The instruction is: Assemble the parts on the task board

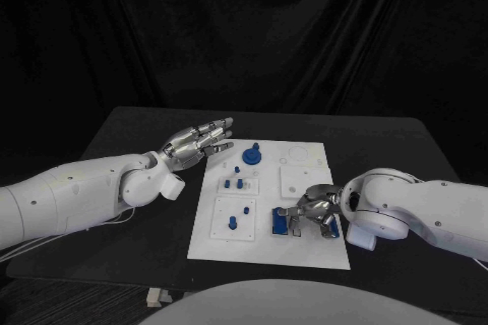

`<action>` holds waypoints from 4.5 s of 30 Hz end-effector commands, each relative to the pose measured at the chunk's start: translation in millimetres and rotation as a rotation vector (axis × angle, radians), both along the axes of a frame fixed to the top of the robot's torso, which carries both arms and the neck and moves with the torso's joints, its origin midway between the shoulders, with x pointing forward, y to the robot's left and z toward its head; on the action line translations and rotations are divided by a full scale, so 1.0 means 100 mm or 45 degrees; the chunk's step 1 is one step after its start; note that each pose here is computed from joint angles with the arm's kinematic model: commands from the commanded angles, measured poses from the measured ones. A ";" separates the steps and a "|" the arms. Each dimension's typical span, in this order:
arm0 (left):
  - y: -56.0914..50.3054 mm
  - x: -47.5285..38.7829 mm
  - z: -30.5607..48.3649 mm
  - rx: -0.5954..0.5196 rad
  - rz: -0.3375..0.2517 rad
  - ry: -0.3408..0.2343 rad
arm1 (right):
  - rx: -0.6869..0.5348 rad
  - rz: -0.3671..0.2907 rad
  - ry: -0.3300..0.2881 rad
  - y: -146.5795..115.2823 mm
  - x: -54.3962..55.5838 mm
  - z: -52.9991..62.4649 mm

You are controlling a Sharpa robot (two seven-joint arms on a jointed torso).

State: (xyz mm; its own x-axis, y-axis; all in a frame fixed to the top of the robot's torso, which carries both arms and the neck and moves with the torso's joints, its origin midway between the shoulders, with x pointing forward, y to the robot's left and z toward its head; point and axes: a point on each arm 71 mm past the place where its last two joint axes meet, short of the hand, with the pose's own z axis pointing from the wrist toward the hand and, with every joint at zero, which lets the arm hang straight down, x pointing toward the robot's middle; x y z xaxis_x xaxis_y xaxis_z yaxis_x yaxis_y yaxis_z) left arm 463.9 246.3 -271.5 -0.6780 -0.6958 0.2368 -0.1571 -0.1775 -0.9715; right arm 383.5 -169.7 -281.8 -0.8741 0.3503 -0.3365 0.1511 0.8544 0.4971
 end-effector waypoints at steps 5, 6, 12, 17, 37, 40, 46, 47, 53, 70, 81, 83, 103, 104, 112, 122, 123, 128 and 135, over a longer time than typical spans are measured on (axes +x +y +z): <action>-0.01 -0.007 0.004 -0.019 -0.012 0.001 | 0.176 -0.013 -0.249 0.02 0.04 0.28; -0.01 -0.007 0.004 -0.019 -0.012 0.001 | 0.178 0.001 -0.278 0.02 0.04 0.31; -0.01 -0.008 0.003 -0.020 -0.014 0.002 | 0.152 0.081 -0.320 0.02 0.03 0.35; -0.01 -0.011 0.002 -0.021 -0.015 0.003 | 0.103 0.145 -0.303 0.02 0.01 0.30; -0.02 -0.016 -0.007 -0.021 -0.025 0.010 | -0.085 0.287 -0.291 0.05 -0.05 0.05; -0.02 -0.017 -0.008 -0.021 -0.026 0.012 | -0.086 0.286 -0.290 0.06 -0.05 0.02; -0.02 -0.019 -0.010 -0.022 -0.030 0.015 | -0.087 0.278 -0.294 0.09 -0.04 0.00; -0.02 -0.020 -0.010 -0.022 -0.031 0.015 | -0.088 0.276 -0.295 0.09 -0.04 -0.01; -0.02 -0.021 -0.012 -0.023 -0.035 0.017 | -0.089 0.264 -0.301 0.09 -0.03 -0.02; -0.02 -0.023 -0.018 -0.023 -0.039 0.021 | -0.056 0.235 -0.330 0.06 -0.03 -0.02; 0.01 -0.025 -0.019 -0.019 -0.030 0.020 | -0.003 0.086 -0.453 -0.24 0.13 0.37; 0.01 -0.024 -0.019 -0.018 -0.028 0.020 | -0.015 0.064 -0.477 -0.32 0.20 0.48; 0.00 -0.018 -0.022 -0.018 -0.027 0.018 | -0.657 0.248 -0.608 -0.85 0.31 0.51; 0.00 -0.018 -0.023 -0.018 -0.027 0.019 | -0.667 0.255 -0.604 -0.85 0.29 0.49; 0.01 -0.020 -0.024 -0.016 -0.025 0.020 | -0.660 0.266 -0.591 -0.83 0.22 0.39; 0.01 -0.018 -0.028 -0.015 -0.025 0.021 | -0.616 0.266 -0.588 -0.78 0.15 0.34; 0.01 -0.018 -0.029 -0.015 -0.026 0.022 | -0.613 0.267 -0.585 -0.77 0.14 0.33; 0.01 -0.020 -0.032 -0.014 -0.028 0.024 | -0.607 0.272 -0.562 -0.77 0.10 0.27; 0.01 -0.022 -0.037 -0.013 -0.031 0.029 | -0.588 0.274 -0.545 -0.74 0.05 0.20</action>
